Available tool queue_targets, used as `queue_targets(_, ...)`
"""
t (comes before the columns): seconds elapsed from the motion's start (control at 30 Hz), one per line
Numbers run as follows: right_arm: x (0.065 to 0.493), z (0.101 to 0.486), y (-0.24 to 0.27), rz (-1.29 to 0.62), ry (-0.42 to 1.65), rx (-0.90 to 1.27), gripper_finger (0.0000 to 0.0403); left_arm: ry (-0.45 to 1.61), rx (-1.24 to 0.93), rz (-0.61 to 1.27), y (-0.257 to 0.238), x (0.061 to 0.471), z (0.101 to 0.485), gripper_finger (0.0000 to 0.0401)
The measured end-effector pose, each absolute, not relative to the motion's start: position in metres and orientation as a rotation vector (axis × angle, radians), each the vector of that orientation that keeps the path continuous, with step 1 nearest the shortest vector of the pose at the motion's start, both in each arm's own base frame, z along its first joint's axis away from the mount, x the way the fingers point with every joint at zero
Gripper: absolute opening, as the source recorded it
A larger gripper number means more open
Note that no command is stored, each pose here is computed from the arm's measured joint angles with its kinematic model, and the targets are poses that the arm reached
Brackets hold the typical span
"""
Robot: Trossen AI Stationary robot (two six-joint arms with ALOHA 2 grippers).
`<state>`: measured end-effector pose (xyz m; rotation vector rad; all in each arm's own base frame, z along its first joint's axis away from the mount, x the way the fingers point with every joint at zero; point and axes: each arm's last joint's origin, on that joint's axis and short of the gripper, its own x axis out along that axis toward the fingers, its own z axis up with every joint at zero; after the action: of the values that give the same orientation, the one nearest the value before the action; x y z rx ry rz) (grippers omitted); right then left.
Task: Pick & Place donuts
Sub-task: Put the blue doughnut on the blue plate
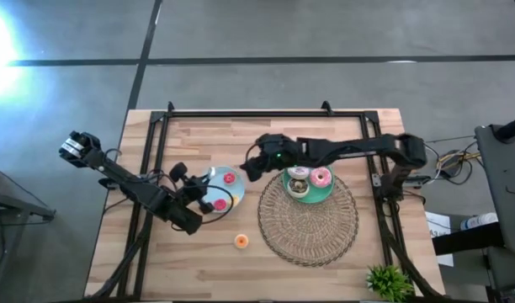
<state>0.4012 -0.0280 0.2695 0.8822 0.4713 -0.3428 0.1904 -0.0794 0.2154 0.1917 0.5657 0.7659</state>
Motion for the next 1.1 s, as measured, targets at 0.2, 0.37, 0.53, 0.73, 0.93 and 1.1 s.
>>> queue_targets(0.2, 0.370, 0.288, -0.027, -0.430, 0.589, 0.750, 0.0216, 0.760, 0.183, 0.667, -0.074, 0.181, 0.191, 0.0000)
queue_targets(0.37, 0.365, 0.287, -0.026, -0.440, 0.623, 0.733, 0.0212, 0.869, 0.235, 0.609, -0.066, 0.179, 0.178, 0.0000)
queue_targets(0.53, 0.367, 0.285, -0.023, -0.433, 0.623, 0.742, 0.0210, 0.939, 0.270, 0.561, -0.053, 0.185, 0.170, 0.0000)
queue_targets(0.73, 0.367, 0.285, -0.019, -0.424, 0.629, 0.741, 0.0210, 1.046, 0.189, 0.376, -0.029, 0.197, 0.161, 0.0000)
queue_targets(0.93, 0.367, 0.284, -0.014, -0.413, 0.635, 0.739, 0.0210, 1.110, 0.126, 0.338, -0.004, 0.200, 0.161, 0.0000)
queue_targets(1.1, 0.367, 0.283, -0.012, -0.411, 0.639, 0.737, 0.0210, 1.133, 0.122, 0.292, 0.004, 0.203, 0.160, 0.0000)
